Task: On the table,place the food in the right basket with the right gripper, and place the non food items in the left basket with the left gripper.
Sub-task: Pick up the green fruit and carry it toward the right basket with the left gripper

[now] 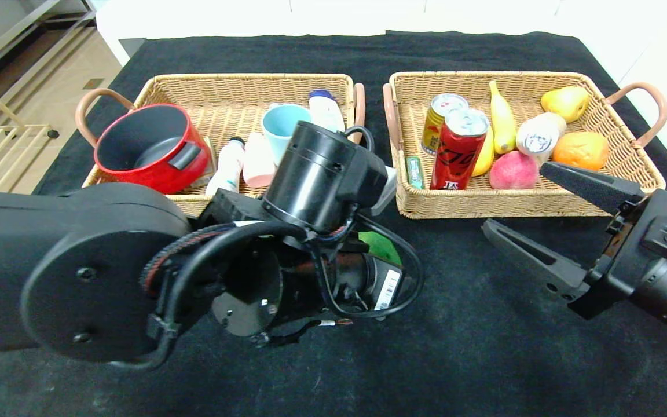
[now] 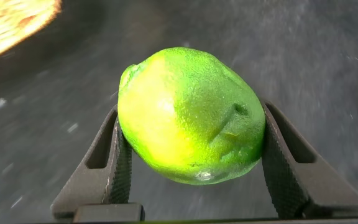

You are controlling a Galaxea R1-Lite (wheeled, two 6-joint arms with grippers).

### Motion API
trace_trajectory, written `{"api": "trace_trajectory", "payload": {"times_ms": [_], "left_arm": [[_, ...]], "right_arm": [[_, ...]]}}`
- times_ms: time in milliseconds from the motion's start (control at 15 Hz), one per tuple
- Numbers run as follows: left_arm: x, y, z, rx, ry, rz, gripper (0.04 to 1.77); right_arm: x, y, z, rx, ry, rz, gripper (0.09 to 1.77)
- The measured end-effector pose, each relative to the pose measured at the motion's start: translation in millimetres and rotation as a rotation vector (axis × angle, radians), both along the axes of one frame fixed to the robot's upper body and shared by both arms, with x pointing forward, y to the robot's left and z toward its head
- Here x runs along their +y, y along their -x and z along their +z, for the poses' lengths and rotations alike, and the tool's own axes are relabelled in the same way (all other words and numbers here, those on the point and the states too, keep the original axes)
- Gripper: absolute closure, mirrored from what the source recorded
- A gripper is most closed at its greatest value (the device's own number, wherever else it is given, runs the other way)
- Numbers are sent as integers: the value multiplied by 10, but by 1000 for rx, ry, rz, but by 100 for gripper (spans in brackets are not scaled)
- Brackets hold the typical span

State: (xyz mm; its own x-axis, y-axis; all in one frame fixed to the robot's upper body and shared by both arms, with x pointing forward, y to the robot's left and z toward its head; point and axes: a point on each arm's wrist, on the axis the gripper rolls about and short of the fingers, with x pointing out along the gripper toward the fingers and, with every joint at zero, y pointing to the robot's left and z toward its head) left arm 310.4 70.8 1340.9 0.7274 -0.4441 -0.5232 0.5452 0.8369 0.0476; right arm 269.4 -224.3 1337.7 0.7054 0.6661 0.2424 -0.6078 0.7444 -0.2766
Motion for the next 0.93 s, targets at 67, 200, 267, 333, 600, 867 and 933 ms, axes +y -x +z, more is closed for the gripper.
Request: {"api": "trace_trajectory", "payload": {"times_ms": [67, 200, 267, 333, 600, 867, 933], "left_arm": [[-78, -41, -38, 5, 1, 5, 61], [-198, -107, -134, 20, -10, 6, 61], [-258, -130, -175, 24, -14, 3, 61], [-305, -145, -209, 27, -20, 0, 61], [-408, -209, -305, 28, -38, 13, 61], [-438, -232, -344, 32, -39, 26, 61], [-441, -235, -350, 32, -39, 31, 61]], "right_arm": [[-10, 4, 8, -3, -2, -3, 15], [-22, 14, 26, -10, -6, -6, 15], [-29, 14, 31, -12, -7, -9, 15], [-33, 16, 34, -14, -8, -10, 15], [-38, 18, 34, -14, -8, -11, 15], [-38, 20, 26, -12, -6, -11, 15], [-38, 19, 25, -11, -7, -11, 15]]}}
